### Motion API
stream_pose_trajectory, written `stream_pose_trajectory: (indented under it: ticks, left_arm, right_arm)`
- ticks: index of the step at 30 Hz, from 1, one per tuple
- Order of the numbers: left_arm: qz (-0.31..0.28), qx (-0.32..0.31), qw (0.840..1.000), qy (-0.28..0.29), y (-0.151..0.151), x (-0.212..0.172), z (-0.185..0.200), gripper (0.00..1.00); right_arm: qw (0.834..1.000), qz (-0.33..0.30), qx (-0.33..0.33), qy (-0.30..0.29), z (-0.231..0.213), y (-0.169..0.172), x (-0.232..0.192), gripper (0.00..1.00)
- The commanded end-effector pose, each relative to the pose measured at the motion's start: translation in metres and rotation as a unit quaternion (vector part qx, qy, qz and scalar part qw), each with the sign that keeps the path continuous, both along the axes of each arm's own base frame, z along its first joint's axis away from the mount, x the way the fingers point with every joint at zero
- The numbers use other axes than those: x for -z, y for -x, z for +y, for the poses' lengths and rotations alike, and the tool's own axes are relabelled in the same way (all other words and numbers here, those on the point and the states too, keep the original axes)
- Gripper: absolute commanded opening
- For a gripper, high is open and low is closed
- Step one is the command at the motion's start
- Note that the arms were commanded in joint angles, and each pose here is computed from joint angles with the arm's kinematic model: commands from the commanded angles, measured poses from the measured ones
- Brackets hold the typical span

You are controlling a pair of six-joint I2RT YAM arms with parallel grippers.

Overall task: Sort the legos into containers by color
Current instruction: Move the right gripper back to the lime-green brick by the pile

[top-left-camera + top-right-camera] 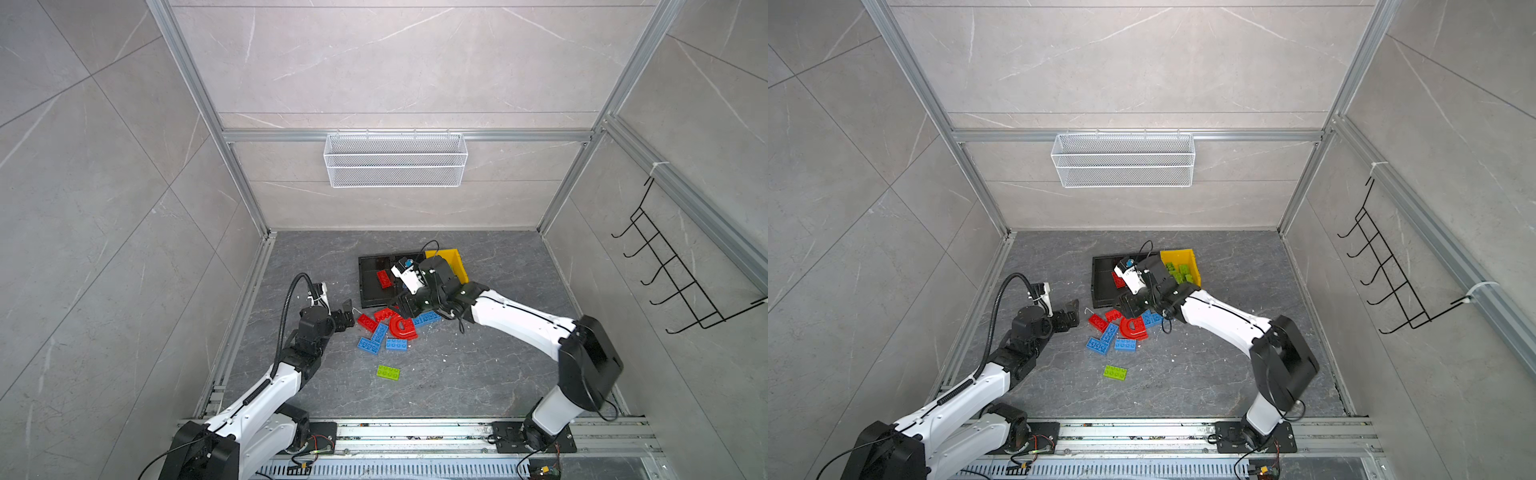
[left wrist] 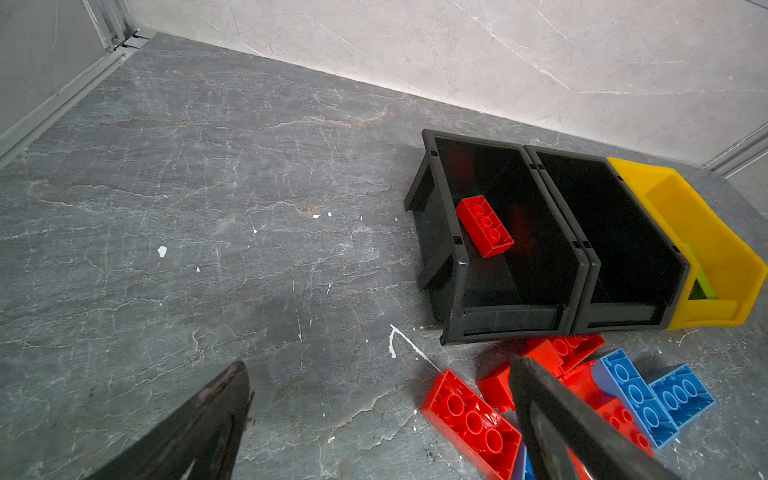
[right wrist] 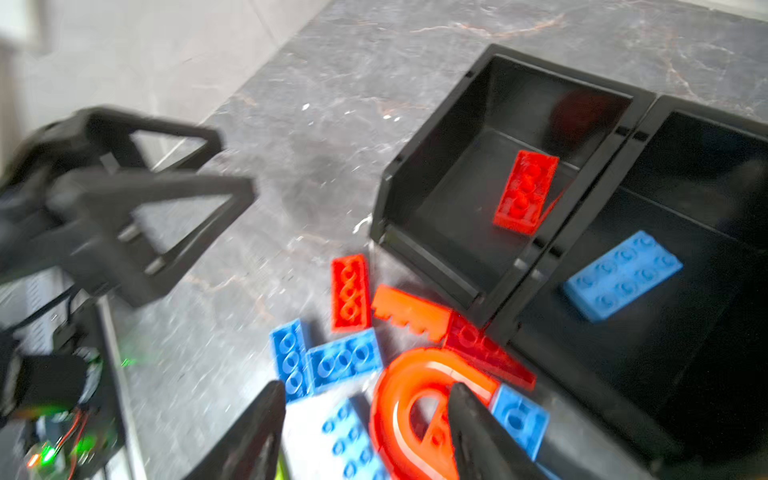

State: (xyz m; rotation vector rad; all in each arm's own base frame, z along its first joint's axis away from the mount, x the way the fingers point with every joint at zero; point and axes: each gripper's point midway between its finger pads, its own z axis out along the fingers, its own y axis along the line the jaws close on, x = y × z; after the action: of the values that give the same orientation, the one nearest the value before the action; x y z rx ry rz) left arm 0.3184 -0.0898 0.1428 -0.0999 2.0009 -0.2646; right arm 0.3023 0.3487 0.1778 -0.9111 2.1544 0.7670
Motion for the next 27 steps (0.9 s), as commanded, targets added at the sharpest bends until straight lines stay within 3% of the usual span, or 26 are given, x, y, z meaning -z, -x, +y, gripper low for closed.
stream_pose_trajectory:
  ticks: [1,11,16,27]
  left_arm:
    - [-0.022,-0.006,1.000,0.013,-0.005,-0.014,0.000,1.00]
    - [-0.023,-0.013,1.000,0.012,-0.005,-0.014,0.002,1.00]
    - [-0.041,-0.028,0.998,0.023,-0.001,-0.016,0.009,1.00]
    - [-0.039,-0.034,0.999,0.018,-0.001,-0.016,0.011,1.00]
  right_arm:
    - [0.999,-0.039,-0.037,-0.006,0.000,0.031,-0.009,0.64]
    - [0.992,-0.016,-0.109,0.063,0.010,0.104,0.036,0.64]
    - [0.991,0.016,-0.115,0.069,0.016,0.120,0.059,0.64]
    - [0.978,0.027,-0.137,0.158,0.019,0.136,0.116,0.64]
